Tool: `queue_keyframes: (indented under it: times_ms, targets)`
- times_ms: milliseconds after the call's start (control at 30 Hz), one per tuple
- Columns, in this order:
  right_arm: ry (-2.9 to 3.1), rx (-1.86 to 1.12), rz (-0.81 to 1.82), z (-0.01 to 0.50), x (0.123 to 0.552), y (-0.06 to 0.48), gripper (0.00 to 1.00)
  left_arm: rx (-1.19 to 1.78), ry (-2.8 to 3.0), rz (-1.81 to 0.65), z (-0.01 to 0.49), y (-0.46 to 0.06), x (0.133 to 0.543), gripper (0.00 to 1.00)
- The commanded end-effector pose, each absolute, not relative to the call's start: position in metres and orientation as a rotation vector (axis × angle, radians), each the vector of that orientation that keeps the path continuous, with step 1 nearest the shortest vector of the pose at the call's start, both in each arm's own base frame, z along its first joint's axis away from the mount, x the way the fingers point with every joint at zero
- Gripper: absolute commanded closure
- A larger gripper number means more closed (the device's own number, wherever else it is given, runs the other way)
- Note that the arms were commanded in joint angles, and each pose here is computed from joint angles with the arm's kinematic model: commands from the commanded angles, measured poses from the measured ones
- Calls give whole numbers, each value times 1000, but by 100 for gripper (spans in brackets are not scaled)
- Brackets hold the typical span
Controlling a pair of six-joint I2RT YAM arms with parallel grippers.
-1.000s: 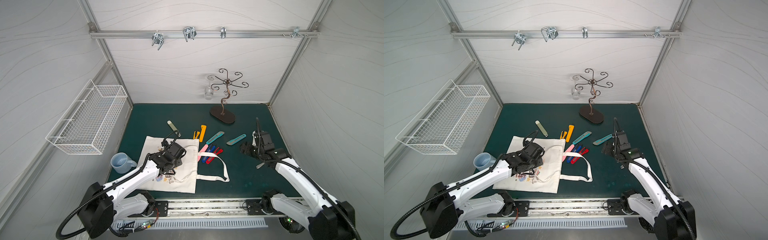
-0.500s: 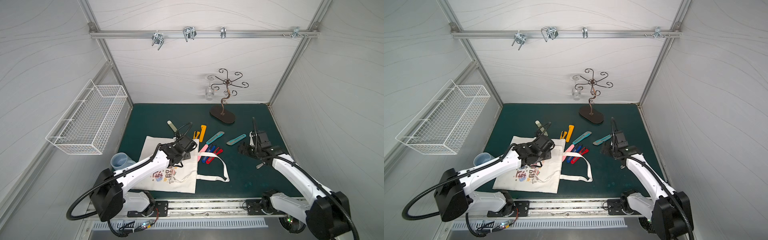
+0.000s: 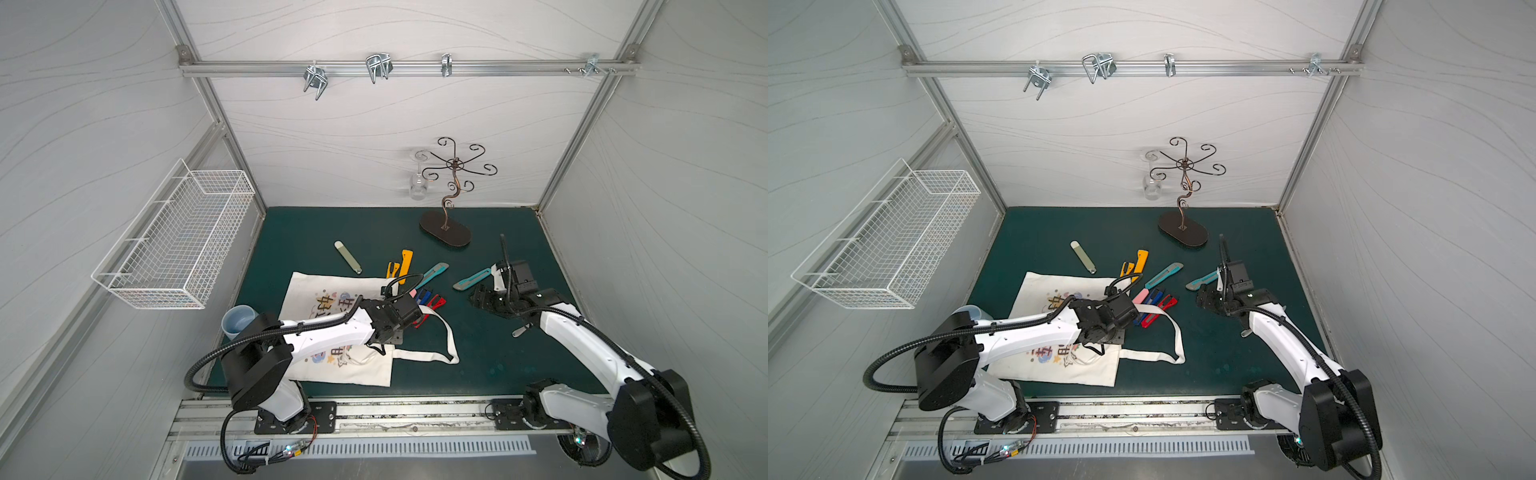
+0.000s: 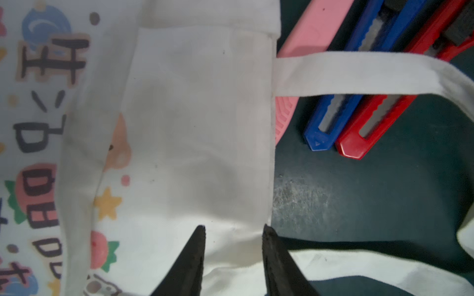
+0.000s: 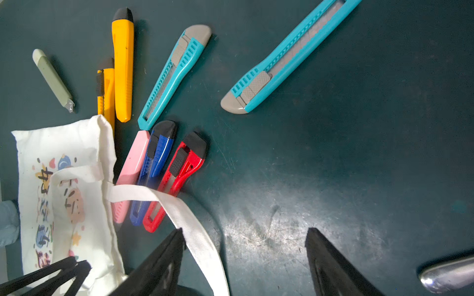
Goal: Place the art knife into the pouch
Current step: Open the pouch at the center of the board.
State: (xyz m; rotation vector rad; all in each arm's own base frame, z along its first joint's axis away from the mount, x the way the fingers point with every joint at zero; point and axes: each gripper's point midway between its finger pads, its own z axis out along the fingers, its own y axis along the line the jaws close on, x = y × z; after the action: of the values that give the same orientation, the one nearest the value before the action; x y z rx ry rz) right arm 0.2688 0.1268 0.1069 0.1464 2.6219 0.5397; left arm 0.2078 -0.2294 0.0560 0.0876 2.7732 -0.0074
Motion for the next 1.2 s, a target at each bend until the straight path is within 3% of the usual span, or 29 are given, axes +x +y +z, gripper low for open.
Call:
queue_keyframes:
  times_ms: [0,633,767,967,1167]
  targets:
    - [2631,105,591,105,266,137,24,90,2759,-47,60,-248,212,60]
    - [2662,53,589,96,261,144,25,127,2788,49,34,-246,212,60]
    - [2667,50,581,94,260,143,25,125,2790,58,31,-244,212,72]
    - [2672,48,569,92,260,143,25,113,2782,60,33,-240,214,100]
    - [2675,22,541,92,259,143,25,92,2741,11,59,-236,221,100]
